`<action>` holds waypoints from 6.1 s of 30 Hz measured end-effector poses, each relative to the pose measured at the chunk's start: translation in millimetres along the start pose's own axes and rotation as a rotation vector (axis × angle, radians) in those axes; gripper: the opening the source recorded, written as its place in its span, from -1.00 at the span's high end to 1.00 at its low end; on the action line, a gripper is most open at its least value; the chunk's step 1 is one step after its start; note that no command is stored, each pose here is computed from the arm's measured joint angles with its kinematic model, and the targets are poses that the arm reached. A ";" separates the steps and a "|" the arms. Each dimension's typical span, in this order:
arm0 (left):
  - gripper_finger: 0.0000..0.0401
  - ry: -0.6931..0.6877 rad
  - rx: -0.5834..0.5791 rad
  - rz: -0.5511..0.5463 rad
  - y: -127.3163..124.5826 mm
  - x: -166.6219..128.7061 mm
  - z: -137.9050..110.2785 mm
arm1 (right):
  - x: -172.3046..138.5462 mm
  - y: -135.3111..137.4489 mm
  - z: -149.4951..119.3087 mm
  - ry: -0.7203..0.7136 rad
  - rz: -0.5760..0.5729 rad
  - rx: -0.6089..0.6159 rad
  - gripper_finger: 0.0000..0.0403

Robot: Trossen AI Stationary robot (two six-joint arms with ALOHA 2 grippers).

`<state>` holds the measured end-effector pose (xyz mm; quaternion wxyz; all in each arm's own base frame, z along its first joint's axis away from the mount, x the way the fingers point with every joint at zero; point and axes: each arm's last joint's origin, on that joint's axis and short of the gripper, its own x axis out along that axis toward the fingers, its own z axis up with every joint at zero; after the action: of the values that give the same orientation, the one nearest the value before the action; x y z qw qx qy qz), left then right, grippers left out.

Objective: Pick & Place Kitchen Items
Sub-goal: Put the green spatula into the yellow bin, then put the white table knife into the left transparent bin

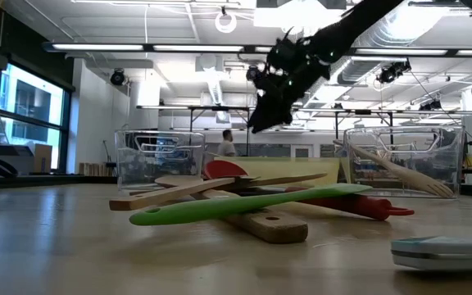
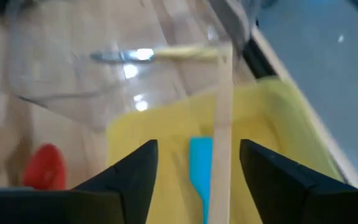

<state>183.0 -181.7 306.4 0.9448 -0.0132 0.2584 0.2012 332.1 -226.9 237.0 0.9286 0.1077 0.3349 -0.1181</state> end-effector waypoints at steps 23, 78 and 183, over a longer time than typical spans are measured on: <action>-0.22 0.000 -0.186 0.001 0.0 4.4 3.5 | -118.9 210.9 -12.3 0.157 0.380 -0.577 -0.32; -0.22 0.158 -0.326 -0.119 -58.8 70.0 -13.4 | 56.3 347.5 -158.4 0.535 0.396 -0.812 -0.07; -0.22 0.252 0.116 0.106 35.0 50.0 17.4 | 10.1 34.8 -26.8 0.329 -0.142 -0.035 -0.63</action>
<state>217.2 -128.6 299.6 0.8921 0.0298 0.3865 0.2322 333.9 -187.9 214.5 0.8522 0.0856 0.4912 -0.1585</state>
